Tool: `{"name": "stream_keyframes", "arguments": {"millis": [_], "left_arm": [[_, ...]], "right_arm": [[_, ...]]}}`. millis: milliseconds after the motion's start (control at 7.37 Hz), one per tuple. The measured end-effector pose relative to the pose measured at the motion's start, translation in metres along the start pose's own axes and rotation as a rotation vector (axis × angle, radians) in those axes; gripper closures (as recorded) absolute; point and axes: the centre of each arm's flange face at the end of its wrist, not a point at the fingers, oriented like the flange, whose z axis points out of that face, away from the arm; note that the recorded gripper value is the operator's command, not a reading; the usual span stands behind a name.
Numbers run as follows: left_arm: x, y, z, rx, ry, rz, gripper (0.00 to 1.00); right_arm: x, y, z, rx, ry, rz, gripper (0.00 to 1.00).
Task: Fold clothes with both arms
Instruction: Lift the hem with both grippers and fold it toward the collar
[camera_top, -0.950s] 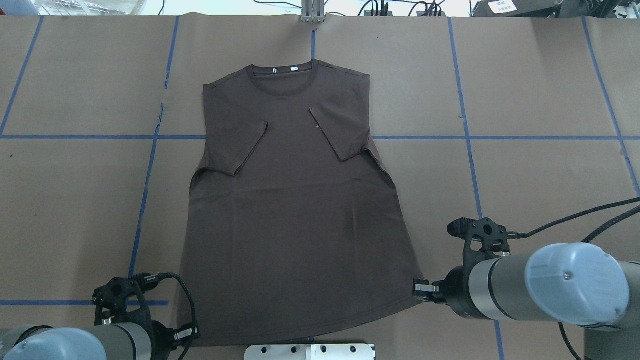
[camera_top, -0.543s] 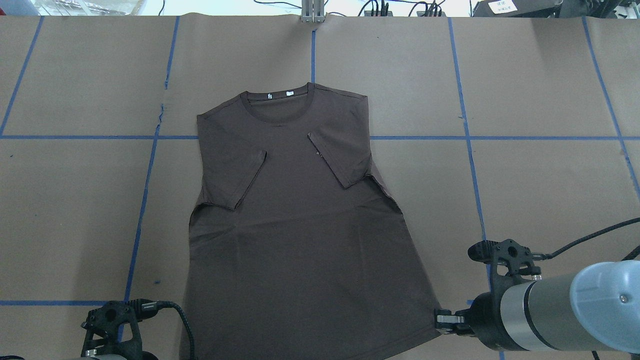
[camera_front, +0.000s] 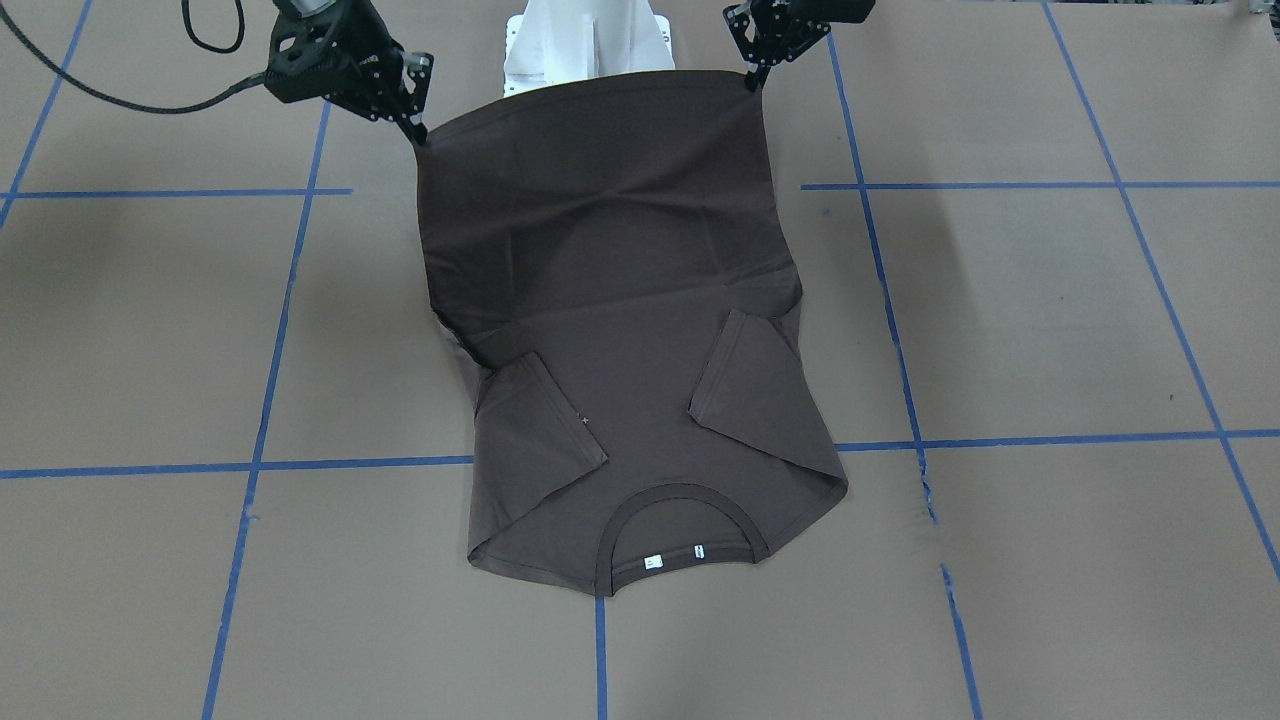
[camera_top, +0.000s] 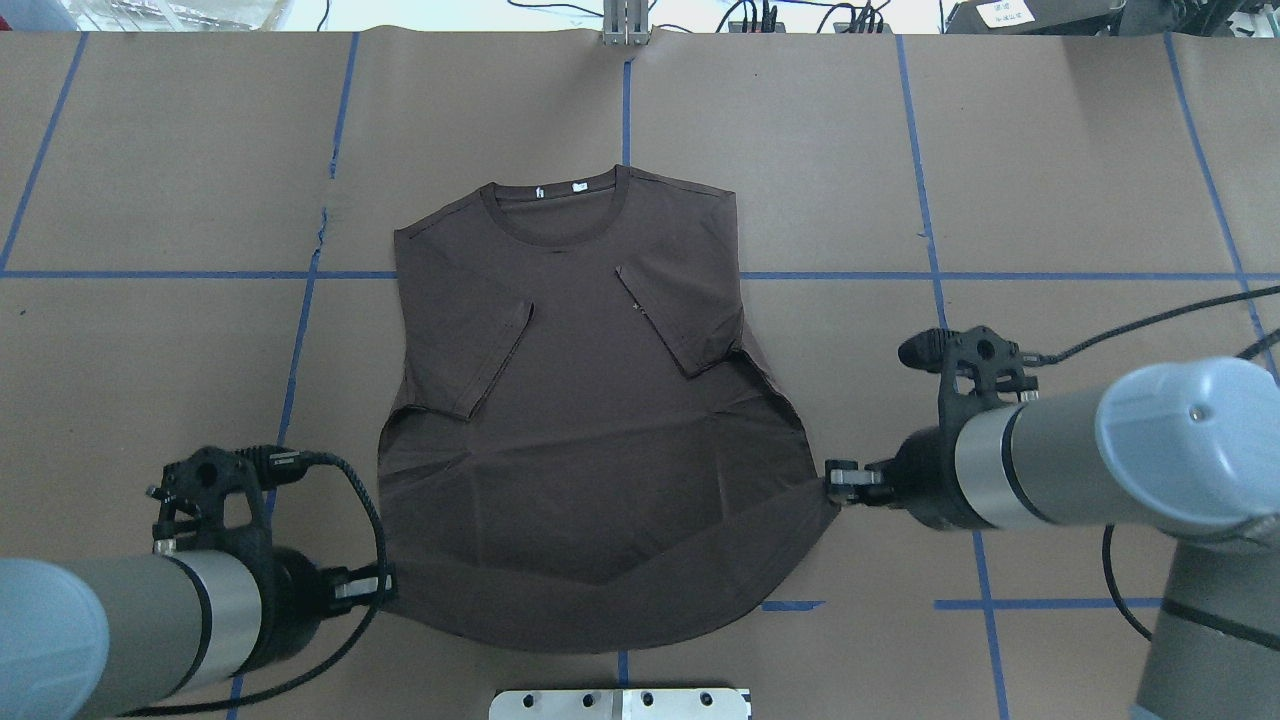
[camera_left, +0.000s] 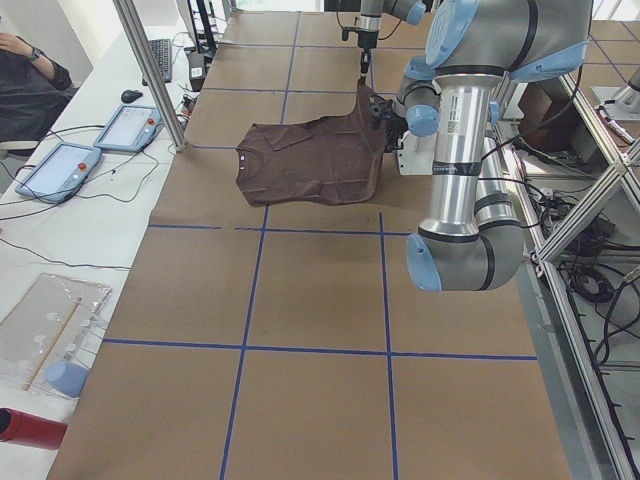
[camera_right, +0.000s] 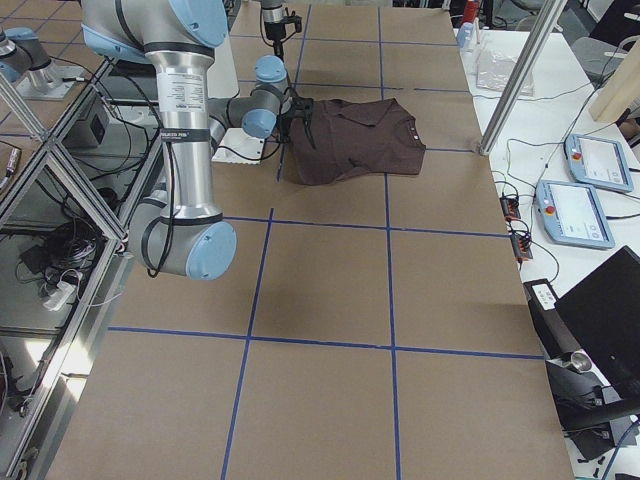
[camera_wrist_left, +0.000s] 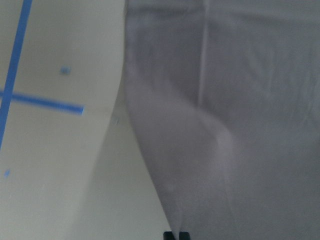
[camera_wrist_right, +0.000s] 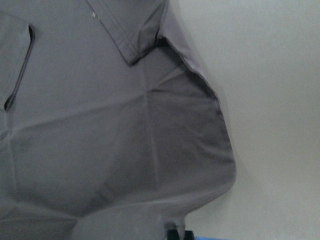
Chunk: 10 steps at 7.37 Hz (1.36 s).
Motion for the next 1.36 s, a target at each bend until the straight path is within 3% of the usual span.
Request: {"name": "stream_keyframes", "arguments": {"millis": [407, 950, 1358], "left_arm": [[0.011, -0.110, 0.025, 0.136, -0.057, 0.014, 1.00], [0.005, -0.240, 0.097, 0.241, -0.190, 0.026, 1.00], [-0.036, -0.290, 0.160, 0.268, -0.232, 0.033, 1.00]], "right_arm": [[-0.011, -0.125, 0.026, 0.120, 0.053, 0.000, 1.00], [-0.034, -0.250, 0.092, 0.181, 0.098, 0.049, 1.00], [-0.029, -0.322, 0.126, 0.176, 0.116, 0.095, 1.00]]}}
